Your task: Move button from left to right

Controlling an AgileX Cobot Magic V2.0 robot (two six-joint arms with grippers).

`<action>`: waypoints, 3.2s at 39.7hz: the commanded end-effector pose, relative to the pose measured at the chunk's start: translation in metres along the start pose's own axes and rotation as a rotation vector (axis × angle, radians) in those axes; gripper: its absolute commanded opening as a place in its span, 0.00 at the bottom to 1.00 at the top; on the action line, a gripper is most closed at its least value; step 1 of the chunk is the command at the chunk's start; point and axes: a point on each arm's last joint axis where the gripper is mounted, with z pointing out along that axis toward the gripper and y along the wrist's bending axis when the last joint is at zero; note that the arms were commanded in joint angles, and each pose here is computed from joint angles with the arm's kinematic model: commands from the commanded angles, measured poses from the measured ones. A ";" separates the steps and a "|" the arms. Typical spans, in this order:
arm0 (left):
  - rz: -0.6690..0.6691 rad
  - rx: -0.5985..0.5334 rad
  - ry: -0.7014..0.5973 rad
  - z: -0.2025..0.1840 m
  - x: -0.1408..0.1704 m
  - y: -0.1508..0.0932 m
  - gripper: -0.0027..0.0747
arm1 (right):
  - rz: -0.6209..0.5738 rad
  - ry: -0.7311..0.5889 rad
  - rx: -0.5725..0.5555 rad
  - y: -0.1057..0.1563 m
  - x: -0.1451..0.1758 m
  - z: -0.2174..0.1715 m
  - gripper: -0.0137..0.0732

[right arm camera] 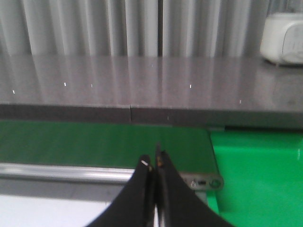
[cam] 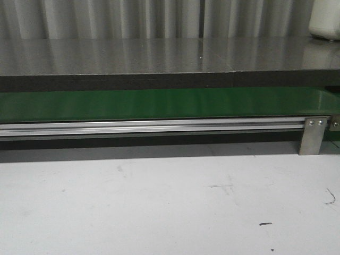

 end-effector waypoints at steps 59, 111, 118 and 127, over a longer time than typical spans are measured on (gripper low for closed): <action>-0.050 0.004 0.360 0.089 -0.065 0.002 0.80 | 0.001 0.144 -0.001 0.005 -0.088 0.042 0.86; -0.063 -0.496 1.294 0.254 0.103 0.242 0.79 | 0.001 0.144 -0.001 0.005 -0.088 0.042 0.86; -0.118 -0.403 1.404 0.253 0.141 0.262 0.79 | 0.001 0.145 -0.001 0.005 -0.088 0.042 0.86; -0.082 -0.402 1.394 0.257 0.162 0.273 0.79 | 0.001 0.145 -0.001 0.005 -0.088 0.042 0.86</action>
